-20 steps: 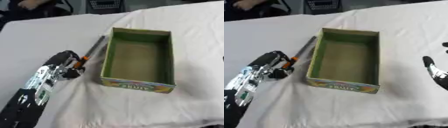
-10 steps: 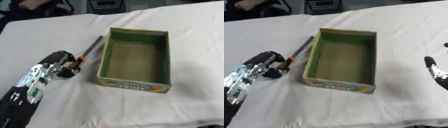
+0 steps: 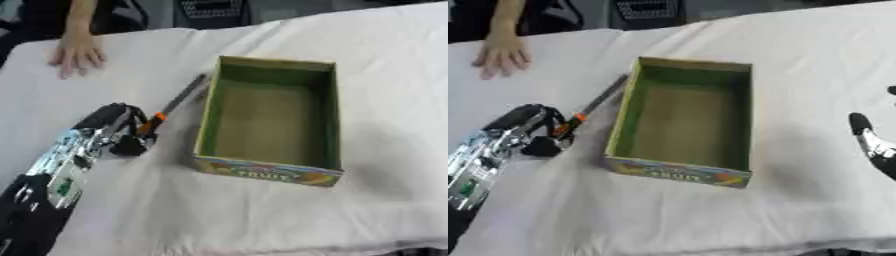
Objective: Pick up objects on the table and place them in the box.
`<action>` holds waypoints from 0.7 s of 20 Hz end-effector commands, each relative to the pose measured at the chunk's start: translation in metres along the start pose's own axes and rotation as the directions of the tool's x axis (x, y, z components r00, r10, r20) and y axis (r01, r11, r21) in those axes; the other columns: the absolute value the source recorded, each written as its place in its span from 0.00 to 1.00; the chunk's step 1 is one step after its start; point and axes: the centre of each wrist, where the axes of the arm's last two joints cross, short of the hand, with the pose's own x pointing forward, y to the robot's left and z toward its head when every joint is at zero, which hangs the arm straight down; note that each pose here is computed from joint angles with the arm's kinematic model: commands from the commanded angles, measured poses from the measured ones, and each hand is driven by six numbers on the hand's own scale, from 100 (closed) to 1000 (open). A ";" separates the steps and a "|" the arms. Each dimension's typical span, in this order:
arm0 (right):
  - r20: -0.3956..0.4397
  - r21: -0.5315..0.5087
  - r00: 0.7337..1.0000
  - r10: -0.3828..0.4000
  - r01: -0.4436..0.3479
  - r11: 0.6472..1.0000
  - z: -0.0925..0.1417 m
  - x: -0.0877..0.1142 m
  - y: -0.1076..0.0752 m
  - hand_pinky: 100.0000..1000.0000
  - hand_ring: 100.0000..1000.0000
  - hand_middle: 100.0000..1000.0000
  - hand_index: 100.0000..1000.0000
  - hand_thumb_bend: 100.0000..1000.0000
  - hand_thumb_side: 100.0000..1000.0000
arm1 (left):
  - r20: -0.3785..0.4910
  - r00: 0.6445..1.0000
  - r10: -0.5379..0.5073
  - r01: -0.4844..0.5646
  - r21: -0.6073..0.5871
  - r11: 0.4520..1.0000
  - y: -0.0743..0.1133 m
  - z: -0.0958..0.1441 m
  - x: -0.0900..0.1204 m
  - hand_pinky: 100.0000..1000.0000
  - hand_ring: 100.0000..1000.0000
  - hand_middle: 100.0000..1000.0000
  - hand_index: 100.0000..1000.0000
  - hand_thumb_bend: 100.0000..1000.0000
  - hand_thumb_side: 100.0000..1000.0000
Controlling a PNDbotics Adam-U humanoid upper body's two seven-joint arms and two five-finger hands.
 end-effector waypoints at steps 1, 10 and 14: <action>0.022 -0.012 0.999 0.026 -0.026 1.000 -0.002 0.002 -0.009 0.51 0.60 0.67 0.73 0.44 0.59 | -0.019 1.000 -0.015 0.015 0.021 1.000 0.009 0.002 -0.007 0.00 0.14 0.35 0.57 0.22 0.24; 0.022 -0.012 0.999 0.025 -0.024 1.000 -0.003 0.002 -0.009 0.51 0.60 0.67 0.73 0.44 0.59 | -0.007 1.000 -0.022 0.022 0.042 0.999 0.015 -0.001 -0.001 0.00 0.03 0.25 0.44 0.17 0.20; 0.022 -0.012 0.999 0.024 -0.024 1.000 -0.003 0.002 -0.009 0.51 0.60 0.67 0.73 0.45 0.59 | -0.001 0.999 -0.041 0.041 0.049 0.998 0.019 -0.002 0.002 0.00 0.01 0.22 0.36 0.17 0.17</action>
